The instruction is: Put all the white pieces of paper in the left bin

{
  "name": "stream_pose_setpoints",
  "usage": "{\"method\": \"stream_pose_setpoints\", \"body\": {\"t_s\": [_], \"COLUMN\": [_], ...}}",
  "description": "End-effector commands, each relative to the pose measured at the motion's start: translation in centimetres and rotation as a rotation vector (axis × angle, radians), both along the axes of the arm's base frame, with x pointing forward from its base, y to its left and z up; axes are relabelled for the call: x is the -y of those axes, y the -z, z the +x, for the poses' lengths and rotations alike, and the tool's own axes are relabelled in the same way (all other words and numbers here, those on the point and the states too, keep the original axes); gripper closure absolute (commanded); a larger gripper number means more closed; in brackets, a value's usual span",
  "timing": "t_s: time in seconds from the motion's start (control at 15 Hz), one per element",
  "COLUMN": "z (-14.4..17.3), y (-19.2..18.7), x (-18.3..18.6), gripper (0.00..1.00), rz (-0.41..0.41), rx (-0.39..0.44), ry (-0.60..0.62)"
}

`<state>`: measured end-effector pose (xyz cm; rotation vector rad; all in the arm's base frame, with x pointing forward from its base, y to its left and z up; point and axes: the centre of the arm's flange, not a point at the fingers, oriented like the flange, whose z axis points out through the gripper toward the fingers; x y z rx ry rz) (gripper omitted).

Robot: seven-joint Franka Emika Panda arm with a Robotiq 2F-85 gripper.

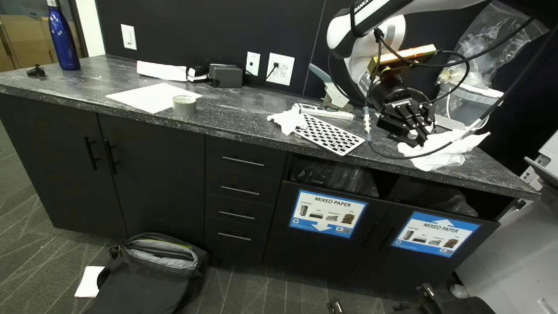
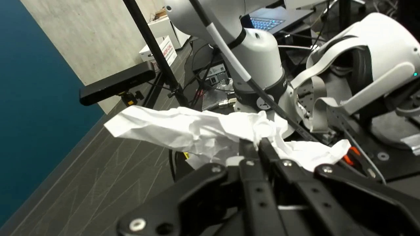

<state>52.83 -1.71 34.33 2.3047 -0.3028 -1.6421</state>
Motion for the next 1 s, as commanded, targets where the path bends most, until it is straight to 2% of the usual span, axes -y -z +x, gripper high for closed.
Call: {"method": "stream_pose_setpoints", "body": {"t_s": [0.0, 0.2, 0.4, 0.8, 0.93], "z": [-8.3, -11.2, -14.0, -19.0, -19.0], "y": [2.6, 5.9, 10.0, 17.8, 19.2], "x": [-0.2, -1.6, -2.5, -1.8, -1.2], "gripper": [0.93, 0.92, 0.92, 0.92, 0.92], "rz": [0.196, 0.329, 0.388, 0.317, 0.306], "rx": [-0.007, 0.036, 0.172, 0.464, 0.561], "ry": [0.001, 0.035, 0.091, 0.056, 0.055]}}
